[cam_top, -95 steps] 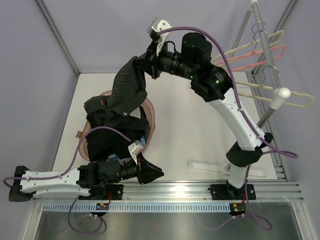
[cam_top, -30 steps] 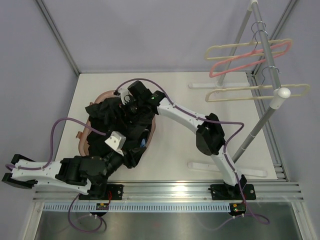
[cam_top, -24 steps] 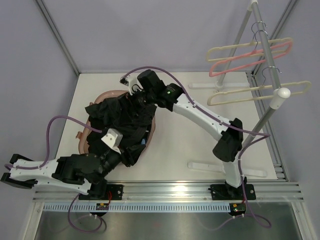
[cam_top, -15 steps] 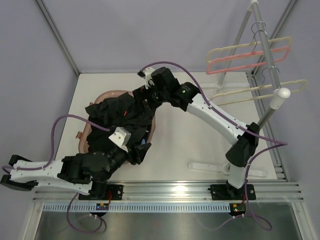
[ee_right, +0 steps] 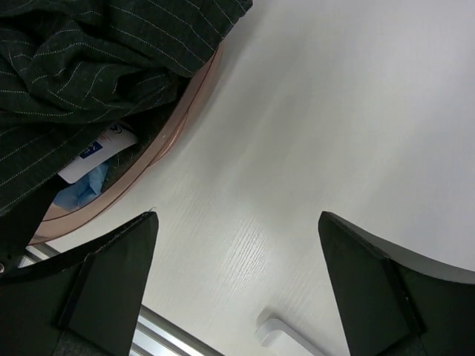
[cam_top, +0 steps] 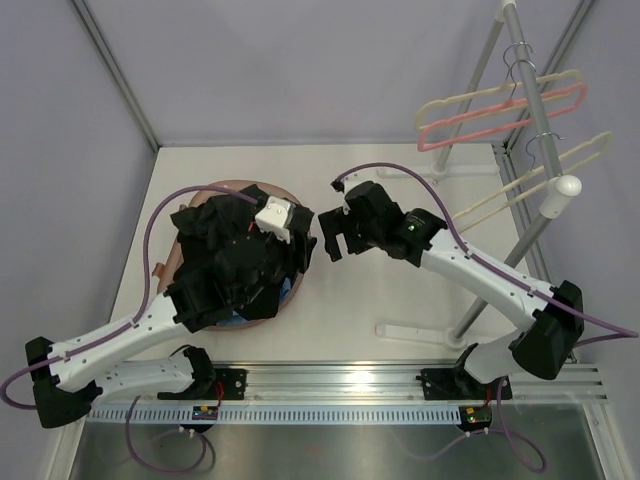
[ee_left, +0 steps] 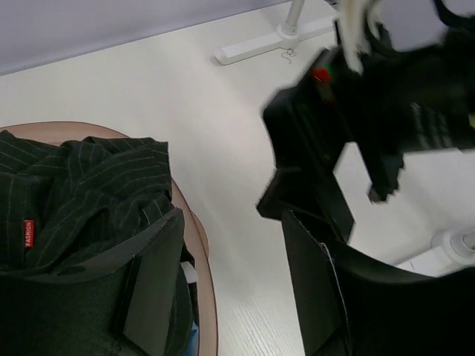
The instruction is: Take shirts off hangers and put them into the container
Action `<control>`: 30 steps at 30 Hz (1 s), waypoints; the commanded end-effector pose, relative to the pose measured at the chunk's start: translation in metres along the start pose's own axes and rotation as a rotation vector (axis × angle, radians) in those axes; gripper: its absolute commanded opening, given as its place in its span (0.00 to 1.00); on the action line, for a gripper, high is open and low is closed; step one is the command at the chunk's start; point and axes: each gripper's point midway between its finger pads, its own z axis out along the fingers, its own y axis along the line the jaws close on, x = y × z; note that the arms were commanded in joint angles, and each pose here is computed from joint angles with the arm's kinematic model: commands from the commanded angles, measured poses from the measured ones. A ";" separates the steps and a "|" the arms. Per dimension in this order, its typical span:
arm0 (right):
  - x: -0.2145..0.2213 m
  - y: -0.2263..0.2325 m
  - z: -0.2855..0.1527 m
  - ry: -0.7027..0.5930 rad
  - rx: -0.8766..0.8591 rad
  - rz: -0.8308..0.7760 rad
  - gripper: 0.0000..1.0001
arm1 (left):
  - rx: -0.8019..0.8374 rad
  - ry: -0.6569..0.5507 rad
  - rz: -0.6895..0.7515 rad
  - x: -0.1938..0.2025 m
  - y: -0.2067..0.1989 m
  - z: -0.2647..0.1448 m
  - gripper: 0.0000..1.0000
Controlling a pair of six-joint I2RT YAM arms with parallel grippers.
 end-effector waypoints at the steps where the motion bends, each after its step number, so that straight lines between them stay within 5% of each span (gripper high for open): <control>1: -0.006 0.007 -0.009 -0.082 -0.046 -0.006 0.98 | 0.012 -0.073 -0.050 -0.052 0.005 0.014 0.60; 8: 0.006 0.038 -0.039 -0.124 -0.146 -0.075 0.99 | -0.106 -0.018 -0.119 -0.056 0.063 0.036 0.66; 10: 0.008 0.058 -0.057 -0.159 -0.189 -0.111 0.99 | -0.154 -0.045 -0.136 -0.059 0.083 0.031 0.99; 21: 0.026 0.072 -0.162 -0.561 -0.446 -0.062 1.00 | -0.208 -0.344 -0.196 -0.055 0.113 -0.041 0.99; 30: 0.060 0.053 -0.182 -0.778 -0.582 -0.045 0.99 | -0.158 -0.509 -0.256 -0.038 0.117 -0.078 0.99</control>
